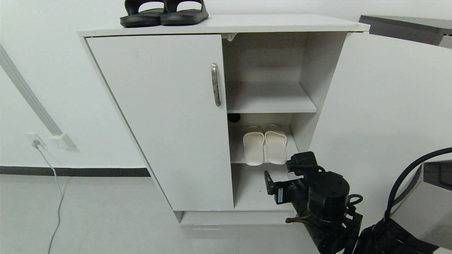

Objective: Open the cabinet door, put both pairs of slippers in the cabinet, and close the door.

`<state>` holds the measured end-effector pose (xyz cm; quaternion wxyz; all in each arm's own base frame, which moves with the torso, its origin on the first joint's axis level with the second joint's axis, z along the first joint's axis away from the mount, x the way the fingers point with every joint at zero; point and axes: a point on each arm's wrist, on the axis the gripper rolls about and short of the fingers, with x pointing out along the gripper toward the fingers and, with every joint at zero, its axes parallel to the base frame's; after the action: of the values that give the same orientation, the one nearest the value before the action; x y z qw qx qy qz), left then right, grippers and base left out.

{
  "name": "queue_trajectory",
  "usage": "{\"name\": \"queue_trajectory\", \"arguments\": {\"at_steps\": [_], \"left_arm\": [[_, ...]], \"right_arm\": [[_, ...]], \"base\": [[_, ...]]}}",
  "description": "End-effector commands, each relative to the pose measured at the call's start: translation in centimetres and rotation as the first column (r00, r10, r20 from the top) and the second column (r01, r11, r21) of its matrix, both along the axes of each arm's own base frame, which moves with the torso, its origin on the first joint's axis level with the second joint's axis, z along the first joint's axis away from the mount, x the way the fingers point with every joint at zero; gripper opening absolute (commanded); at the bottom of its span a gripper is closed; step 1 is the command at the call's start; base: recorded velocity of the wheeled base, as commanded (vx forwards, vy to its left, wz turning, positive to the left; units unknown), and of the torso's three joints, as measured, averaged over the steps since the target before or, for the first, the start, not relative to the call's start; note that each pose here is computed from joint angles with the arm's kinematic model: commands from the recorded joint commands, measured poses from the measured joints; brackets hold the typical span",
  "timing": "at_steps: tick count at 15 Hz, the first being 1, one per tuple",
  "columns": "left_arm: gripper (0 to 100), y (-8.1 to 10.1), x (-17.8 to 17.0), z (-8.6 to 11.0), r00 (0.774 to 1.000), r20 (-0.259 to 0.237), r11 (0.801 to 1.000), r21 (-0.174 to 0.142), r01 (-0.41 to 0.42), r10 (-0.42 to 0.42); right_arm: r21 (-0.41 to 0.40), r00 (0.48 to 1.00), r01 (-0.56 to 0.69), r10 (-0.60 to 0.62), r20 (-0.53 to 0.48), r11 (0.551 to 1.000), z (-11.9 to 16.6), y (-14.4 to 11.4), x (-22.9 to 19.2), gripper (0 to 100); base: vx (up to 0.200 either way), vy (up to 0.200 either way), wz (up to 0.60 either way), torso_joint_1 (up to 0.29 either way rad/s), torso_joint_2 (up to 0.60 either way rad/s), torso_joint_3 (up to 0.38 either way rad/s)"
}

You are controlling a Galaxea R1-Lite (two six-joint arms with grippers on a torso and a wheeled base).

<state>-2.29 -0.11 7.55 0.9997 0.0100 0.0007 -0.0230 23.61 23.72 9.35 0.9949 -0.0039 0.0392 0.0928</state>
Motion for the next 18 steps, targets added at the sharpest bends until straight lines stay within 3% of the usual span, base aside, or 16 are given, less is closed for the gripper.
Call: {"name": "queue_trajectory", "arguments": {"at_steps": [1, 9, 18], "left_arm": [[0, 0.0, 0.01, -0.03, 1.0, -0.001, 1.0, 0.001, 0.0, 0.0], [0, 0.0, 0.0, 0.01, 1.0, 0.0, 1.0, 0.0, -0.001, 0.001], [0, 0.0, 0.0, 0.01, 1.0, 0.0, 1.0, -0.002, -0.001, 0.001]], "right_arm": [[-0.003, 1.0, 0.0, 0.0, -0.003, 1.0, -0.15, 0.04, 0.02, 100], [-0.006, 1.0, 0.003, -0.003, -0.005, 1.0, -0.26, 0.02, 0.07, 100], [0.008, 1.0, 0.001, -0.001, 0.007, 1.0, 0.07, -0.02, -0.04, 100]], "base": [[0.0, 0.0, 0.0, 0.002, 0.0, 0.188], [0.0, 0.0, 0.0, 0.0, 0.0, 0.039], [0.0, 0.2, 0.0, 0.006, 0.0, 0.002]]}}
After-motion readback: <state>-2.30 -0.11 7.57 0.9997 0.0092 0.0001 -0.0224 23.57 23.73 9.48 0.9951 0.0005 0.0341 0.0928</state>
